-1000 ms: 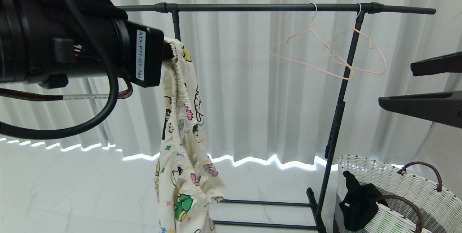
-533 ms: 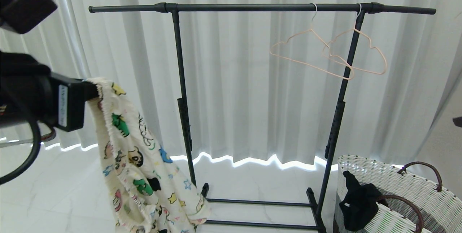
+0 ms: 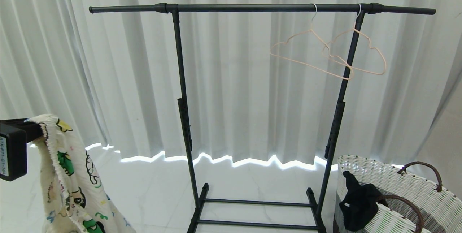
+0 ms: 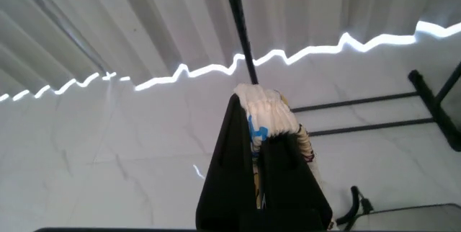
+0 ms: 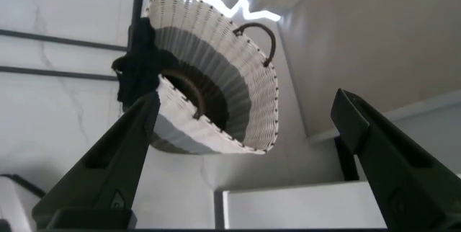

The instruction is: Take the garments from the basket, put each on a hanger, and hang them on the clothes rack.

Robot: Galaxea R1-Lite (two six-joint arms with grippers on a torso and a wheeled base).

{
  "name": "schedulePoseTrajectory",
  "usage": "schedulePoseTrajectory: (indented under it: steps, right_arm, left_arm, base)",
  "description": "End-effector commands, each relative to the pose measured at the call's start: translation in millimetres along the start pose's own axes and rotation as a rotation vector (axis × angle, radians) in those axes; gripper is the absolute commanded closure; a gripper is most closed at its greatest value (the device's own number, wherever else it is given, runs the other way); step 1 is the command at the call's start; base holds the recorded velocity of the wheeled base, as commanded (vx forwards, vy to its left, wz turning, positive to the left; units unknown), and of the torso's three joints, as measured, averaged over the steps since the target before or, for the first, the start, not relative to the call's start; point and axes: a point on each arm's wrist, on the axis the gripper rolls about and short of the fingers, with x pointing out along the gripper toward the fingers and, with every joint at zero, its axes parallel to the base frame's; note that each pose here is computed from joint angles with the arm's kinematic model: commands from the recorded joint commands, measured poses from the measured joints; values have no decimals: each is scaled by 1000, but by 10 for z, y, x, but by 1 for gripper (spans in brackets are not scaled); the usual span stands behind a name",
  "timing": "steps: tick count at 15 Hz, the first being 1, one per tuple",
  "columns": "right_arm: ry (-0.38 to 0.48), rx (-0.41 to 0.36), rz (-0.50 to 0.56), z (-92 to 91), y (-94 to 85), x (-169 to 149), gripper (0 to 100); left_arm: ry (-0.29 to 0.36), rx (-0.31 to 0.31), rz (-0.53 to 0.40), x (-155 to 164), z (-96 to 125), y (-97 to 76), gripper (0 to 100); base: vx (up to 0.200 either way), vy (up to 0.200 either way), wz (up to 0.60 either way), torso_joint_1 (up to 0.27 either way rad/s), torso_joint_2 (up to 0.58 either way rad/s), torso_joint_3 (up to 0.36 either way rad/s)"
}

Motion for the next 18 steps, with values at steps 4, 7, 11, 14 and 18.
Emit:
schedulePoseTrajectory:
  steps: [4, 7, 11, 14, 18]
  right_arm:
    - [-61, -6, 68, -116, 29, -4, 0]
    - [-82, 7, 67, -85, 25, 1, 0]
    - [-107, 41, 51, -50, -17, 17, 0]
    - [-120, 57, 41, -25, -33, 34, 0]
    - [-128, 81, 45, 96, -79, 81, 0]
  left_arm:
    - [35, 16, 14, 29, -95, 1, 100]
    - [46, 18, 15, 22, -151, -8, 100]
    - [33, 14, 19, -34, -187, -2, 100]
    - [27, 11, 22, -60, -205, 0, 100]
    - [19, 5, 28, -78, -202, 8, 100]
  base:
    - [0, 0, 0, 7, -42, -34]
    - [0, 0, 0, 124, -364, -242]
    - [0, 0, 0, 170, -453, -279]
    - [0, 0, 0, 189, -473, -287]
    - [0, 0, 0, 205, -482, -277]
